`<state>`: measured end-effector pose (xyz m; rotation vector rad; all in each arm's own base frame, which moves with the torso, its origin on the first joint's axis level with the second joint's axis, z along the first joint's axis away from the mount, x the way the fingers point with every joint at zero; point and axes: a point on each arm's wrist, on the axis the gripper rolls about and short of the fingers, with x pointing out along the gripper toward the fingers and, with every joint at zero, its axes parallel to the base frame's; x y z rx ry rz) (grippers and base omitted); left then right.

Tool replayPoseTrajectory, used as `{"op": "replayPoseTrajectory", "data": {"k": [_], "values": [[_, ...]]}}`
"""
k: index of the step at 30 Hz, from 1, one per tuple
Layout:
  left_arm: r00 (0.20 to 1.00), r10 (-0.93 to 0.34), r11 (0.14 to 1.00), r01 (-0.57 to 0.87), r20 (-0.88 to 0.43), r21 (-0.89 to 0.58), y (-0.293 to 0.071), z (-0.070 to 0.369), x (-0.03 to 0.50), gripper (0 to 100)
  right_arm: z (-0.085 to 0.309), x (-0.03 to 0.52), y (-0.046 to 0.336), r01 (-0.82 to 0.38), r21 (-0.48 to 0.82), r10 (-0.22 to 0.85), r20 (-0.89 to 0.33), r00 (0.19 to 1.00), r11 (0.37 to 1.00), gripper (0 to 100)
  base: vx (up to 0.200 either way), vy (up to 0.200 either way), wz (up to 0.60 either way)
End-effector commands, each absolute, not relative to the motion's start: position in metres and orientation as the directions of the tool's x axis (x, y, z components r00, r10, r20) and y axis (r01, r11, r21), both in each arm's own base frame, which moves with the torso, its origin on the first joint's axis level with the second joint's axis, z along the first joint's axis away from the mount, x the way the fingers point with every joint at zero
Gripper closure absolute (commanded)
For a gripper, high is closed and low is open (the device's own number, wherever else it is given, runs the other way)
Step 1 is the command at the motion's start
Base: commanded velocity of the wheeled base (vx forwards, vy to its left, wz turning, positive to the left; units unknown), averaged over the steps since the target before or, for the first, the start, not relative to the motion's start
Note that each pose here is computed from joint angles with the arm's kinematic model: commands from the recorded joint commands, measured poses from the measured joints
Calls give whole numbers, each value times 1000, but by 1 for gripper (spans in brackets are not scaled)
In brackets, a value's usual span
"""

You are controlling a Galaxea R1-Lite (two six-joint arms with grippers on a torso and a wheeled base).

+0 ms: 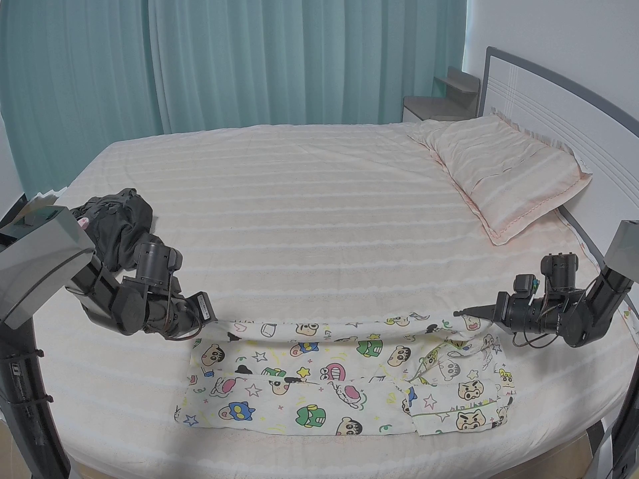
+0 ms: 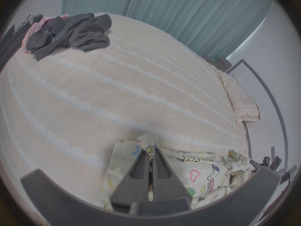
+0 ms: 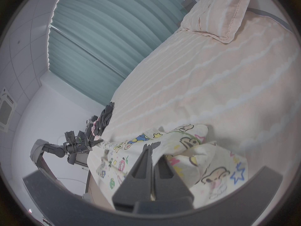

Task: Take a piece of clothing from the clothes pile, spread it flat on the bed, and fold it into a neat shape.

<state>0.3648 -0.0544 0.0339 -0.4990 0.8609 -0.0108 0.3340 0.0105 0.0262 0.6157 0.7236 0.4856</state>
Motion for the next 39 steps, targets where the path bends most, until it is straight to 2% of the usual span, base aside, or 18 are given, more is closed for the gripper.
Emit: {"op": "replayPoseTrajectory", "data": {"k": [1, 4, 17, 27, 28, 34, 39], "values": [[630, -231, 886, -180, -741, -428, -54, 40, 339, 100, 29, 310, 11, -215, 647, 608, -476, 635, 731, 100, 0, 0, 0], [592, -239, 890, -185, -770, -418, -56, 32, 327, 100, 17, 293, 11, -222, 626, 611, -516, 600, 747, 100, 0, 0, 0], [503, -241, 906, -188, -830, -378, -68, 4, 318, 100, -11, 264, 7, -201, 596, 596, -596, 538, 777, 100, 0, 0, 0], [493, -236, 924, -152, -837, -350, -68, -1, 319, 100, -20, 261, 8, -199, 589, 595, -616, 516, 783, 100, 0, 0, 0], [495, -234, 924, -155, -837, -350, -67, -1, 319, 0, -19, 261, 8, -200, 589, 595, -615, 517, 783, 0, 0, 0, 0], [512, -235, 914, -172, -826, -367, -62, 7, 318, 0, -14, 255, 3, -186, 590, 586, -611, 532, 785, 0, 0, 0, 0], [566, -249, 850, -262, -786, -457, -40, 31, 312, 0, 4, 248, -16, -151, 583, 540, -583, 606, 799, 0, 0, 0, 0]]}}
